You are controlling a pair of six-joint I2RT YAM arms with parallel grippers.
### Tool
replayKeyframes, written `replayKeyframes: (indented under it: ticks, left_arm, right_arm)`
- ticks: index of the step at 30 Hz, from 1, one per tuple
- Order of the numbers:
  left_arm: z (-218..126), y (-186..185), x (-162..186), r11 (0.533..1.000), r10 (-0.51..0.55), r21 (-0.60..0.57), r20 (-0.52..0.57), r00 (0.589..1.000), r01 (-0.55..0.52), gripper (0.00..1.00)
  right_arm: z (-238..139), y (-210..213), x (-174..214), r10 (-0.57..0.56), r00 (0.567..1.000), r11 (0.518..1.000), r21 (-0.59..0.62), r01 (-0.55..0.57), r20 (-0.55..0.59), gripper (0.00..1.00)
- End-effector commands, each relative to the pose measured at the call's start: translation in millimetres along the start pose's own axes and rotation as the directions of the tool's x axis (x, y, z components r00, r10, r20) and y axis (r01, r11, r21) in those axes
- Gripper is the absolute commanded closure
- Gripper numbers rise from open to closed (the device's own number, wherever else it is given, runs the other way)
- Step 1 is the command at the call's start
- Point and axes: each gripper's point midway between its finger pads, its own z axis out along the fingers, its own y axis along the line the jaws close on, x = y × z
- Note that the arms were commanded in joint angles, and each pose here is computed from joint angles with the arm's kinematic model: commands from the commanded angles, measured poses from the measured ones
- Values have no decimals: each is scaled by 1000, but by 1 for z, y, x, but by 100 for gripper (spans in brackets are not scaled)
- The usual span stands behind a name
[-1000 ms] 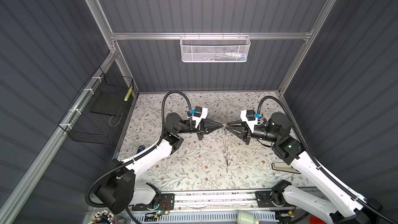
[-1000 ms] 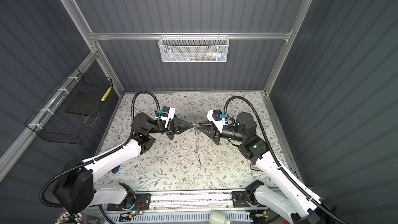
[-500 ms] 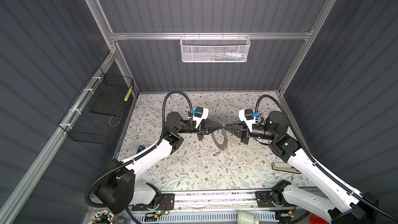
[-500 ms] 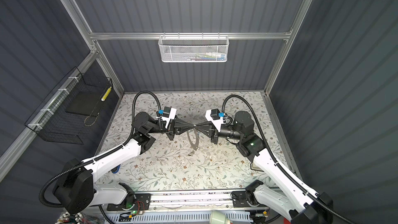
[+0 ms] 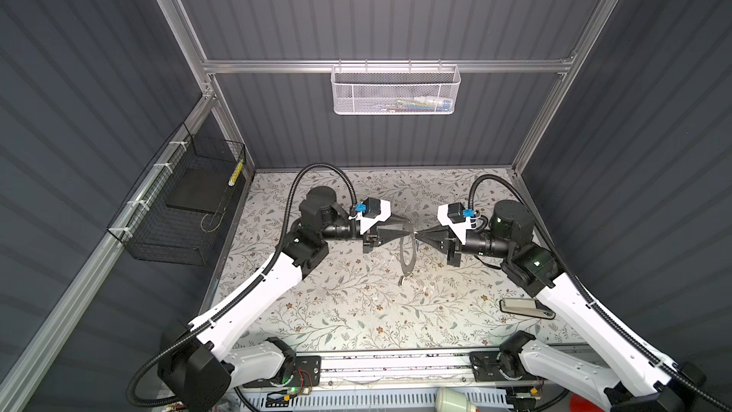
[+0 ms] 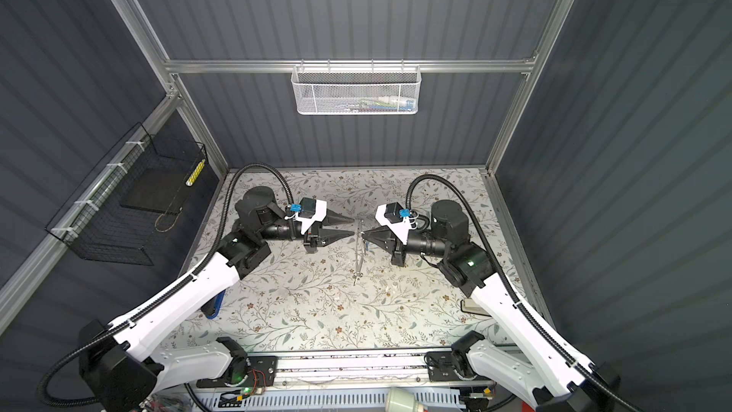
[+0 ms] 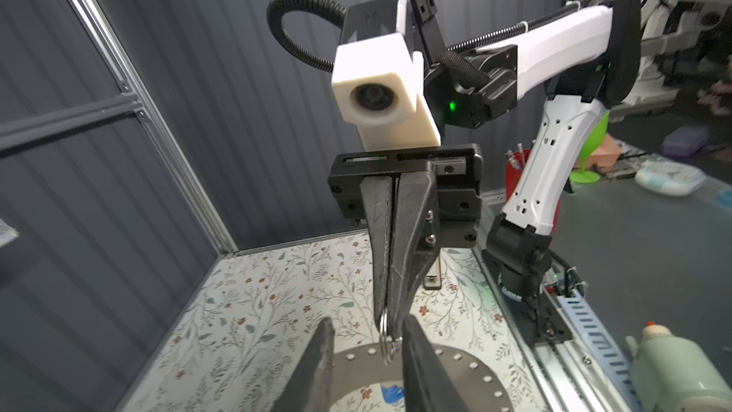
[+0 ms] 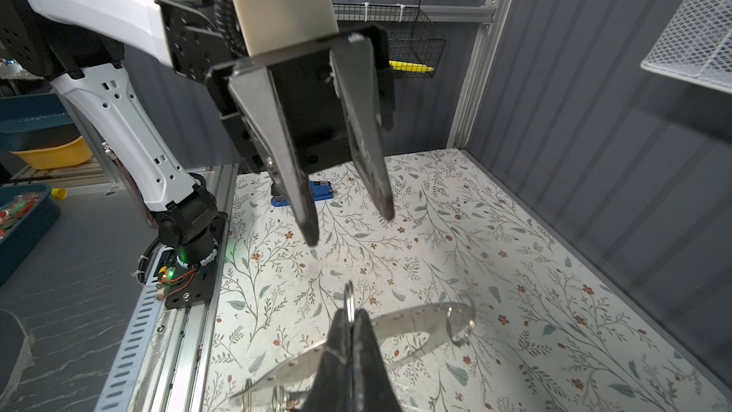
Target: Put the keys on the keyring
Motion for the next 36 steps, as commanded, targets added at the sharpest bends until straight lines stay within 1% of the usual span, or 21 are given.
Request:
replayKeyframes:
  ticks: [1,7,12,19,20,31,33,35,36]
  left_arm:
    - [-3,-10,34,999,43,13,-180,983,-42,70]
    - [13,-15,43,996,90,36,-291,952,-84,71]
    - [18,-12,43,995,96,25,-307,947,-92,72]
    - [19,-11,45,996,94,24,-326,941,-91,83]
    - [19,-11,45,996,94,25,-329,940,-91,83]
    - [24,-13,45,996,84,51,-328,941,-71,85]
    - [26,-15,44,996,82,62,-323,943,-65,90]
    - [28,-17,44,996,77,75,-314,946,-56,98]
    - [28,-18,44,996,71,81,-308,949,-49,100]
  right_arm:
    - [-3,1,2,-25,998,1000,-2,25,-57,100]
    - [-2,2,1,-18,997,1000,-15,17,-79,100]
    - [-1,3,3,-11,995,1000,-29,8,-101,100]
    - [1,3,5,-20,993,999,-32,17,-112,100]
    - [0,4,8,-9,992,999,-37,5,-127,100]
    - [3,6,6,-14,991,999,-53,7,-136,100]
    - [4,7,7,-17,990,998,-58,9,-138,100]
    - [5,6,7,-20,989,998,-56,12,-145,100]
    - [5,5,8,-22,989,999,-49,15,-148,100]
